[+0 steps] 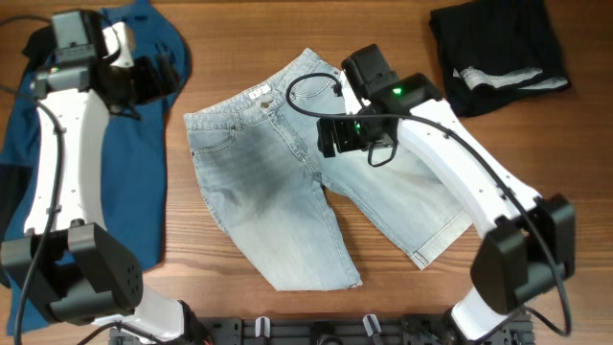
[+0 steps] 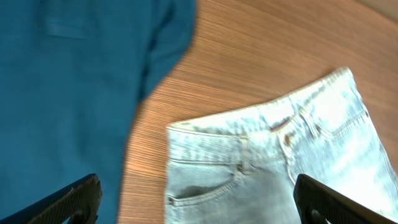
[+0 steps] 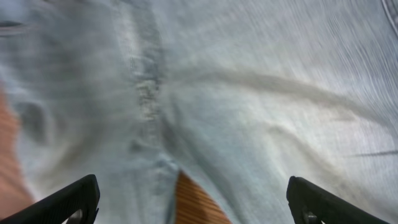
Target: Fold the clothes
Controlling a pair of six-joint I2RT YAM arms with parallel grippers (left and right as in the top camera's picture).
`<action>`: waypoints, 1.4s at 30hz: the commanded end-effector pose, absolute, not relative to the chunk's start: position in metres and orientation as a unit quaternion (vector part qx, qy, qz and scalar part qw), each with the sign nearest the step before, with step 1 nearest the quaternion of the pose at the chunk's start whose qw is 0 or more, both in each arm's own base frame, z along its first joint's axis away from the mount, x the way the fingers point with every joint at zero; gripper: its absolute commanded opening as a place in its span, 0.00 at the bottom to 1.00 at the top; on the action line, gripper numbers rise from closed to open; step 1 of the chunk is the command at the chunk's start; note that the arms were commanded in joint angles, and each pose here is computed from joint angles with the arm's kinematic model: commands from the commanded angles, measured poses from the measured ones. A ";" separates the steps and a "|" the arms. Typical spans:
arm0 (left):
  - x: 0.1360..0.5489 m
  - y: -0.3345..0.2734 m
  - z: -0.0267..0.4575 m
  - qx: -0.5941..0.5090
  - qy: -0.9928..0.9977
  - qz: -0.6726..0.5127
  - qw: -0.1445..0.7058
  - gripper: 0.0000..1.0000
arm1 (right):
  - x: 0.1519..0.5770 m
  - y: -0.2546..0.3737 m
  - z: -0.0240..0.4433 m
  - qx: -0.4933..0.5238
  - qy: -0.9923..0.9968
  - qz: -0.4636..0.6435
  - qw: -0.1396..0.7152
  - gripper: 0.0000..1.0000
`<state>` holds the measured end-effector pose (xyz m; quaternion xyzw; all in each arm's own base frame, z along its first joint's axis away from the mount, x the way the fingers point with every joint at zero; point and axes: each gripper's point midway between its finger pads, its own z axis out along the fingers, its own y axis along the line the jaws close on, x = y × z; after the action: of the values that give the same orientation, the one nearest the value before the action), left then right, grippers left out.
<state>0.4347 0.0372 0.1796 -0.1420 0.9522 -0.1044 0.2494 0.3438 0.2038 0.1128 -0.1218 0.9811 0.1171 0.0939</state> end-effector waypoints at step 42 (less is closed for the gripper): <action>0.437 0.000 0.112 -0.089 0.980 -0.079 0.162 1.00 | 0.570 0.168 0.071 -0.100 0.960 0.038 0.260 0.99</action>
<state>0.4276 0.0048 0.1279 -0.1069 0.9769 -0.0809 0.1662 0.5668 0.1553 0.0318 -0.0636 0.9636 0.0145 0.2594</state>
